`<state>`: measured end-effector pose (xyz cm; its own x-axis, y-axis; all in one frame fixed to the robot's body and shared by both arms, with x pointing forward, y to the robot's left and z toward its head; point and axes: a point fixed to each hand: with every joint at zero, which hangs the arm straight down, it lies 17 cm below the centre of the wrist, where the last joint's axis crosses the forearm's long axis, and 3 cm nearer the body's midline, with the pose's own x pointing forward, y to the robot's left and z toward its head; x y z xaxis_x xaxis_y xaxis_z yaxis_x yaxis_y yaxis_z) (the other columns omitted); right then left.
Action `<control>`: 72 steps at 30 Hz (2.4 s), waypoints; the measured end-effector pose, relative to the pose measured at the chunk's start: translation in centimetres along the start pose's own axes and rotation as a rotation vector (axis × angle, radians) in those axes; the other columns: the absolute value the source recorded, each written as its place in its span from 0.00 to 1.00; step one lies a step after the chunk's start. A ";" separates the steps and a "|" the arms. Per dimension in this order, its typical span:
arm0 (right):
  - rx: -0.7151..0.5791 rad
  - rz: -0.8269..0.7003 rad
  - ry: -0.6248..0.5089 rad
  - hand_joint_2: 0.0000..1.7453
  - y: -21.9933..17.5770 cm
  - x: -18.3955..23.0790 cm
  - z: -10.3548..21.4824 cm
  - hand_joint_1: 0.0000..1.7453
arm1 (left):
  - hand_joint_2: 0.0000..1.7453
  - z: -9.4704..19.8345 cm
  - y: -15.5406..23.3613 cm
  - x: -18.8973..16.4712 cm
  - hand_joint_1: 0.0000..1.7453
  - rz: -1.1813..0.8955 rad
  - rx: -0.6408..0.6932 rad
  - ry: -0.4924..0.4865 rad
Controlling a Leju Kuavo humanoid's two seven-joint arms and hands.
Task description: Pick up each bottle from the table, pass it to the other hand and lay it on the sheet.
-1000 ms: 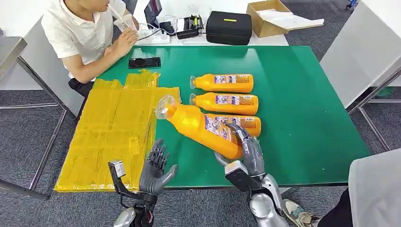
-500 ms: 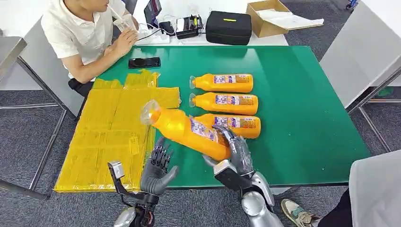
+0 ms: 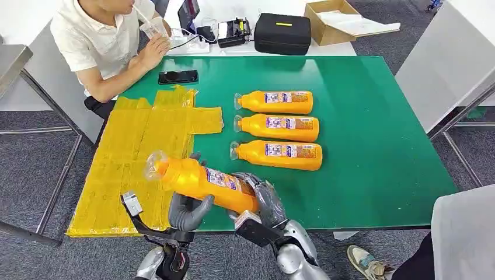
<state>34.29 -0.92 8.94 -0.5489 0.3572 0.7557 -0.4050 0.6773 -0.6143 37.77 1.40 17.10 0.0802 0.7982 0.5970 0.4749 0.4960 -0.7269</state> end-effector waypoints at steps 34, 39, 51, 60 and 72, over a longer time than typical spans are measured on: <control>0.049 -0.261 -0.042 1.00 2.0 1.9 -0.5 0.02 | 1.00 -1.5 -4.6 0.8 1.00 -0.243 -0.187 -0.073; 0.048 -0.263 -0.043 1.00 2.0 2.0 -0.6 0.02 | 1.00 -1.5 -4.8 1.0 1.00 -0.245 -0.192 -0.078; 0.046 -0.265 -0.044 1.00 2.0 2.0 -0.6 0.00 | 1.00 -1.5 -4.9 0.9 1.00 -0.257 -0.196 -0.079; -0.053 0.016 0.016 1.00 0.3 -0.1 -0.1 0.00 | 1.00 -2.1 -3.4 1.3 1.00 -0.603 -0.123 -0.122; -0.450 0.667 0.076 1.00 -18.6 -1.3 4.4 0.00 | 1.00 -4.9 2.7 8.5 1.00 -1.816 0.093 -0.161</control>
<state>39.27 -16.83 18.36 -0.5137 0.8093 0.2850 0.3325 0.4940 -0.8034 44.02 7.84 21.94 -0.4989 -0.6711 0.5484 -0.1776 0.6985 0.6932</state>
